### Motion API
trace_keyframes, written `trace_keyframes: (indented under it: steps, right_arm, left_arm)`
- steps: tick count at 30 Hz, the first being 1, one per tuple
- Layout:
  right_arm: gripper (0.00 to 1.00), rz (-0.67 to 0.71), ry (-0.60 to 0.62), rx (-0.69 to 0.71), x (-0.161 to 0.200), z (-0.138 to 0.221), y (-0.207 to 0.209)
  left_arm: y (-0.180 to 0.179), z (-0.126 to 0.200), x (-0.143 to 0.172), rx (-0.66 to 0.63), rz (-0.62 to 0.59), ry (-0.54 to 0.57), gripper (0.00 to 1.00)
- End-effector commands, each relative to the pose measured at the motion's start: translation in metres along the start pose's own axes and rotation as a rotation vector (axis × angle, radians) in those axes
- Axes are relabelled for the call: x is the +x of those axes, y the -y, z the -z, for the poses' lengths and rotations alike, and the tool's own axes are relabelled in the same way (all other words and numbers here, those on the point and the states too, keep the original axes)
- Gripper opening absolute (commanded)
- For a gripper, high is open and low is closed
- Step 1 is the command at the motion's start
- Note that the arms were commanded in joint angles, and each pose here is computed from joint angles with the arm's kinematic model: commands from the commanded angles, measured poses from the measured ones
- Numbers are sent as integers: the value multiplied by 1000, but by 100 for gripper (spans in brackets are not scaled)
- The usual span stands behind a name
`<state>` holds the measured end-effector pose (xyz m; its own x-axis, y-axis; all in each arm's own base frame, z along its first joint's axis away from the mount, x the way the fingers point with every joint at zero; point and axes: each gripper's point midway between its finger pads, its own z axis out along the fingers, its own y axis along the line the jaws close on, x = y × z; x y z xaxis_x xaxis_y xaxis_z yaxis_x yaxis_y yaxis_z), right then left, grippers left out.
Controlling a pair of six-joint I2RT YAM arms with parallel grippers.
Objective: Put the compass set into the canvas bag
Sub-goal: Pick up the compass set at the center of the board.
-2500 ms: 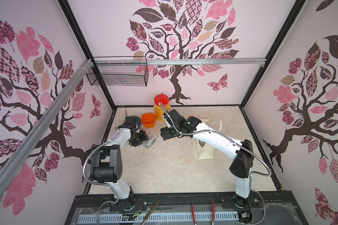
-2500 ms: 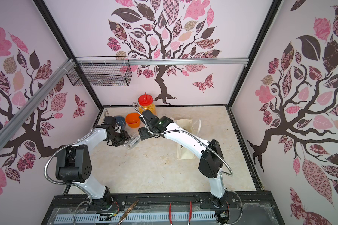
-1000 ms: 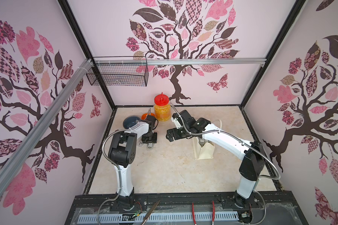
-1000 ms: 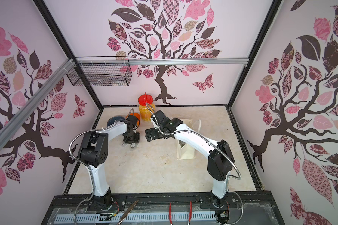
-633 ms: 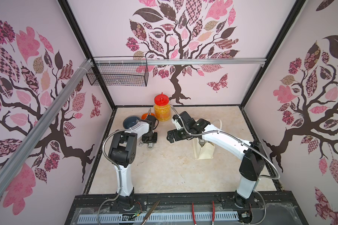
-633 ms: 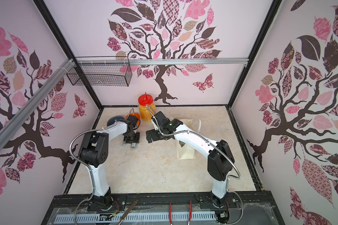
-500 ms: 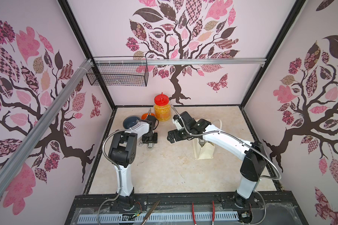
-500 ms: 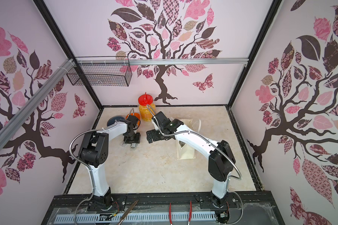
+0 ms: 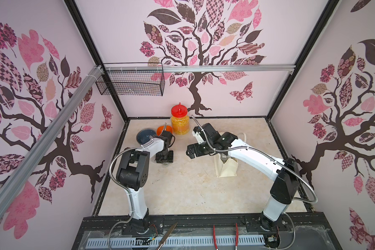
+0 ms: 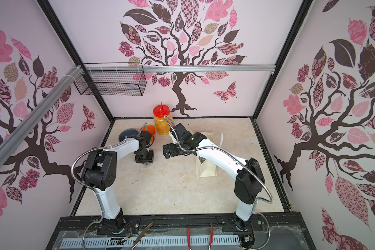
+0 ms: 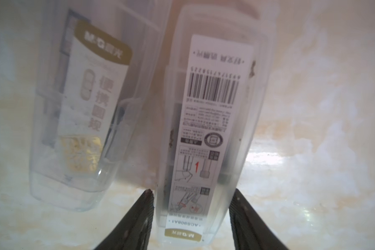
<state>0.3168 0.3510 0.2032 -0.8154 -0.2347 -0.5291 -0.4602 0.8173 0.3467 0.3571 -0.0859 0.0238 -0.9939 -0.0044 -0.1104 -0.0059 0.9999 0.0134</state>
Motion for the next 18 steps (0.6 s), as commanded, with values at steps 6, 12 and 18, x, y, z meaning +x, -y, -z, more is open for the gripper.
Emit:
trace_keyframes:
  steps: [6,12,18]
  right_arm:
    - [100,10,32,-30,-5,18,-8]
    - [100,10,44,-30,-8,22,-9]
    - [100,9,45,-37,-8,23,-11]
  left_arm:
    - [-1,-6,14,-19,-11,-41,53]
    - [-3,-8,15,-36,-5,-52,44]
    - [-4,-2,14,-33,-6,-33,38]
